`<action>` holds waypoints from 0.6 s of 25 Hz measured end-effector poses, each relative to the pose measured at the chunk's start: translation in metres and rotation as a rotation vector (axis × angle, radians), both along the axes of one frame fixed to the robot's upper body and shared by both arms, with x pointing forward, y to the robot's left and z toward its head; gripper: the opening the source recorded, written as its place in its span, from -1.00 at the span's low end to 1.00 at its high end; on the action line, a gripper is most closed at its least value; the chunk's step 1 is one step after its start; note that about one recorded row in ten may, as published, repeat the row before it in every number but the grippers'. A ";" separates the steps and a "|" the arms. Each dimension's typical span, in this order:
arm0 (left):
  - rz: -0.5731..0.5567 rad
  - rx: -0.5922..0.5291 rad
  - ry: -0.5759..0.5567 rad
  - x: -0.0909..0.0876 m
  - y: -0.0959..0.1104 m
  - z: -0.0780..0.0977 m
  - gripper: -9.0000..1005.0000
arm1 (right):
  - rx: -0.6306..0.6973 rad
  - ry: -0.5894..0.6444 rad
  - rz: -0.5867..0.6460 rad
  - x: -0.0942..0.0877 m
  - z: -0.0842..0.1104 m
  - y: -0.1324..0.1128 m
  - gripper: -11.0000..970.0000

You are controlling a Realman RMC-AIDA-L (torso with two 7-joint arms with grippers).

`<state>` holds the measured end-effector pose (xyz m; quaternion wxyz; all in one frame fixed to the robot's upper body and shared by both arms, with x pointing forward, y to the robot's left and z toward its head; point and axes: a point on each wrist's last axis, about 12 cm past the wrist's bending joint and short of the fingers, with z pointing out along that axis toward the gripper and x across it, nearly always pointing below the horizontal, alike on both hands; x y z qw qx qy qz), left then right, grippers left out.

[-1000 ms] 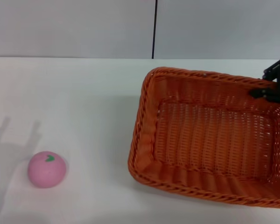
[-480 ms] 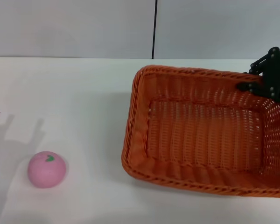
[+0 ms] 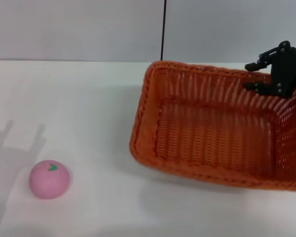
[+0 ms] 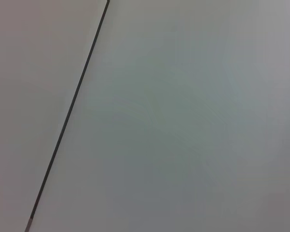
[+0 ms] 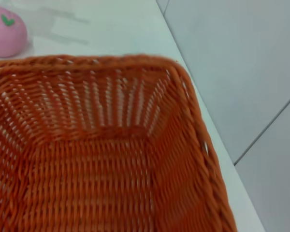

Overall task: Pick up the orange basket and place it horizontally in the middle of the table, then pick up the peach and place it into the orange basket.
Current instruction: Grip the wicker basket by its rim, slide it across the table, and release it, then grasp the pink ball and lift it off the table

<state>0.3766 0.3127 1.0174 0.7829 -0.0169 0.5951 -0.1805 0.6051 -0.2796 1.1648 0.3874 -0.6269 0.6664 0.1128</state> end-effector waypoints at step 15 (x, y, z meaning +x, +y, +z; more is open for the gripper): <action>-0.295 -0.015 0.125 -0.007 0.034 0.007 0.63 | 0.497 -0.136 -0.154 -0.029 0.021 -0.033 0.03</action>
